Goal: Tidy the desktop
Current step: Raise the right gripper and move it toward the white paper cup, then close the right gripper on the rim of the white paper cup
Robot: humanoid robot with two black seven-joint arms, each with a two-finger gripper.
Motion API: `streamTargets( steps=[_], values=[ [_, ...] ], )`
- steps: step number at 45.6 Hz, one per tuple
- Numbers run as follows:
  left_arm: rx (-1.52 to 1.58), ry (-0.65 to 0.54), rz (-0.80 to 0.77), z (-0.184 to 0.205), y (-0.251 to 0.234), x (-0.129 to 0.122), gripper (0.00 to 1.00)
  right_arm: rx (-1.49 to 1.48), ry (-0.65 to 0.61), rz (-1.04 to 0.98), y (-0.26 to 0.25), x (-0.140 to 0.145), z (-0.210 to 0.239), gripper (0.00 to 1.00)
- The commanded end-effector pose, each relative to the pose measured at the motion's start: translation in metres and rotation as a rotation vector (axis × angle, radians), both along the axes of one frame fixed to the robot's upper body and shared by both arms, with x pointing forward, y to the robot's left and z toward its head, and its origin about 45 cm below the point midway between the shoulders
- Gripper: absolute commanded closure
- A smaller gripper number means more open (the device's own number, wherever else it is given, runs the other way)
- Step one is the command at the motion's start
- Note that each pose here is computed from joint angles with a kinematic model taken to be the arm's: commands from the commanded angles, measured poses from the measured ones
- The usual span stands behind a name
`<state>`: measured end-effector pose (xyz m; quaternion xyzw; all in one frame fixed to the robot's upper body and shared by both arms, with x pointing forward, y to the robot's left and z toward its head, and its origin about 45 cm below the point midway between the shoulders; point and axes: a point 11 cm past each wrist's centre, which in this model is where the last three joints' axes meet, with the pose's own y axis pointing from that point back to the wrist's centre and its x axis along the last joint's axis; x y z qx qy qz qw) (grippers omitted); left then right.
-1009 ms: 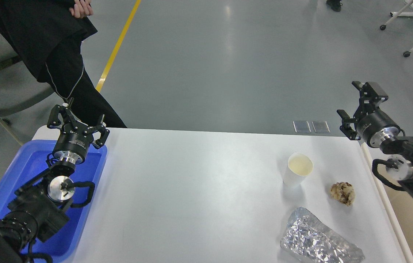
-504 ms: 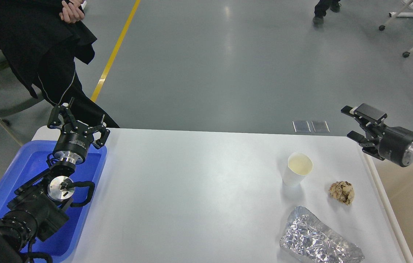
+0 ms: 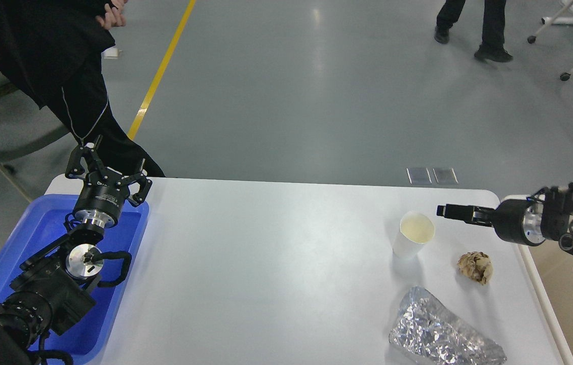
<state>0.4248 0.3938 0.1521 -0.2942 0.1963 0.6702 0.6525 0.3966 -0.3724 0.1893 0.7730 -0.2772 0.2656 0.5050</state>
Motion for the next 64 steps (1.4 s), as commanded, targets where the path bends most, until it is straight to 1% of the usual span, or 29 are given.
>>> streamTargets(
  steps=[1, 9, 18, 31, 39, 47, 49, 51, 54, 56, 57, 61, 64],
  values=[
    [0.000, 0.000, 0.000, 0.000, 0.000, 0.000, 0.00, -0.147, 0.019, -0.014, -0.014, 0.010, -0.020, 0.00],
    [0.000, 0.001, 0.001, 0.000, 0.000, 0.000, 0.00, -0.181, -0.003, -0.013, -0.010, 0.015, -0.031, 0.00],
    [0.000, 0.000, 0.000, 0.000, 0.000, 0.000, 0.00, -0.137, 0.003, 0.026, 0.023, 0.019, -0.045, 0.00],
    [0.000, 0.001, 0.001, 0.000, 0.000, 0.000, 0.00, -0.151, 0.007, 0.026, 0.021, 0.018, -0.050, 0.00],
    [0.000, 0.000, 0.000, 0.000, 0.000, 0.000, 0.00, -0.154, 0.006, 0.019, 0.021, 0.014, -0.061, 0.00],
    [0.000, 0.000, 0.000, 0.000, 0.000, 0.000, 0.00, -0.152, 0.003, 0.019, 0.022, 0.014, -0.062, 0.02],
    [0.000, 0.000, 0.000, 0.000, 0.000, 0.000, 0.00, -0.152, 0.003, 0.019, 0.022, 0.014, -0.062, 0.06],
    [0.000, 0.000, 0.000, 0.000, 0.000, 0.000, 0.00, -0.151, 0.006, 0.020, 0.022, 0.013, -0.063, 0.19],
    [0.000, 0.000, 0.000, 0.000, 0.000, 0.000, 0.00, -0.151, 0.010, 0.021, 0.023, 0.013, -0.064, 0.31],
    [0.000, 0.000, 0.000, 0.000, 0.000, 0.000, 0.00, -0.148, 0.011, 0.026, 0.026, 0.012, -0.066, 0.40],
    [0.000, 0.001, 0.001, 0.000, 0.000, 0.000, 0.00, -0.145, 0.012, 0.031, 0.029, 0.012, -0.066, 0.43],
    [0.000, 0.001, 0.001, 0.000, 0.000, 0.000, 0.00, -0.140, 0.013, 0.039, 0.036, 0.013, -0.069, 0.45],
    [0.000, 0.000, 0.000, 0.000, 0.000, 0.000, 0.00, -0.137, 0.015, 0.044, 0.040, 0.013, -0.071, 0.49]
  ],
)
